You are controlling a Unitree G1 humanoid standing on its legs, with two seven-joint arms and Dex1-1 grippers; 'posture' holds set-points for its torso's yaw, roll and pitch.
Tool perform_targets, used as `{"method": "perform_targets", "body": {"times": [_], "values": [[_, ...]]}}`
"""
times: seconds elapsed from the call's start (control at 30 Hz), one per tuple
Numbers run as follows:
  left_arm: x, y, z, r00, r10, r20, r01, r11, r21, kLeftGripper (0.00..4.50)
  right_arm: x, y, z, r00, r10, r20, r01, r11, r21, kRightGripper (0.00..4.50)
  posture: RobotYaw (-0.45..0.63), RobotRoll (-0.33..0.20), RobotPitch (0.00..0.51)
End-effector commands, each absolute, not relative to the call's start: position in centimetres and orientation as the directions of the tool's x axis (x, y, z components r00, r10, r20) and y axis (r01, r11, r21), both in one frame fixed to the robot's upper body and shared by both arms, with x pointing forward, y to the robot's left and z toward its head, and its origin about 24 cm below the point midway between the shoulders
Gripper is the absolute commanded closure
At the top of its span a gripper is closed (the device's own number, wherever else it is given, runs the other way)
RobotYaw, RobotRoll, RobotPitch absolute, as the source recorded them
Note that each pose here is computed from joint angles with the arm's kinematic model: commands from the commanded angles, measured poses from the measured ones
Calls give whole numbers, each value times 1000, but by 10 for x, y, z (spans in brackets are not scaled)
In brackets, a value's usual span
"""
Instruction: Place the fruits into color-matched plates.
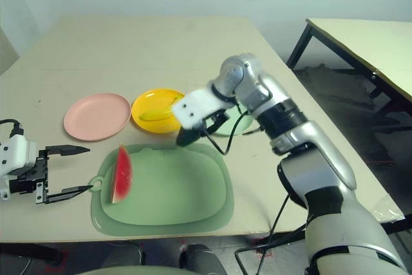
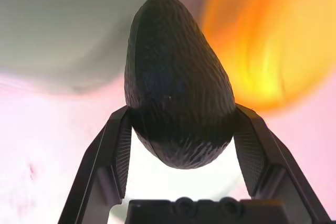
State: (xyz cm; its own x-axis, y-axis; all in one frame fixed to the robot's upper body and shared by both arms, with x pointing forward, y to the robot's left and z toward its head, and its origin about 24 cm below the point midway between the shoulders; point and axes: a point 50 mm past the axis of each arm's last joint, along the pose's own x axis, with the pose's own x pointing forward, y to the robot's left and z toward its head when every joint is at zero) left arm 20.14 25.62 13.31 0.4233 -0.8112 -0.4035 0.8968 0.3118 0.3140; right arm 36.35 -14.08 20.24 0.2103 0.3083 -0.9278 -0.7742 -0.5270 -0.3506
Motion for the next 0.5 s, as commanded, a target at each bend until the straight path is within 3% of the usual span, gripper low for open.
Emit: {"method": "perform_targets", "body": {"times": [0.03, 0.5], "values": [[203, 255, 130, 418, -809, -412, 899, 306, 312, 0, 375, -156, 197, 263, 276, -924, -809, -459, -367, 1452, 123, 0, 0], [203, 256, 130, 432, -802, -413, 894, 318, 317, 0, 392, -191, 165, 394, 151, -907, -881, -220, -419, 1452, 131, 0, 0]]}}
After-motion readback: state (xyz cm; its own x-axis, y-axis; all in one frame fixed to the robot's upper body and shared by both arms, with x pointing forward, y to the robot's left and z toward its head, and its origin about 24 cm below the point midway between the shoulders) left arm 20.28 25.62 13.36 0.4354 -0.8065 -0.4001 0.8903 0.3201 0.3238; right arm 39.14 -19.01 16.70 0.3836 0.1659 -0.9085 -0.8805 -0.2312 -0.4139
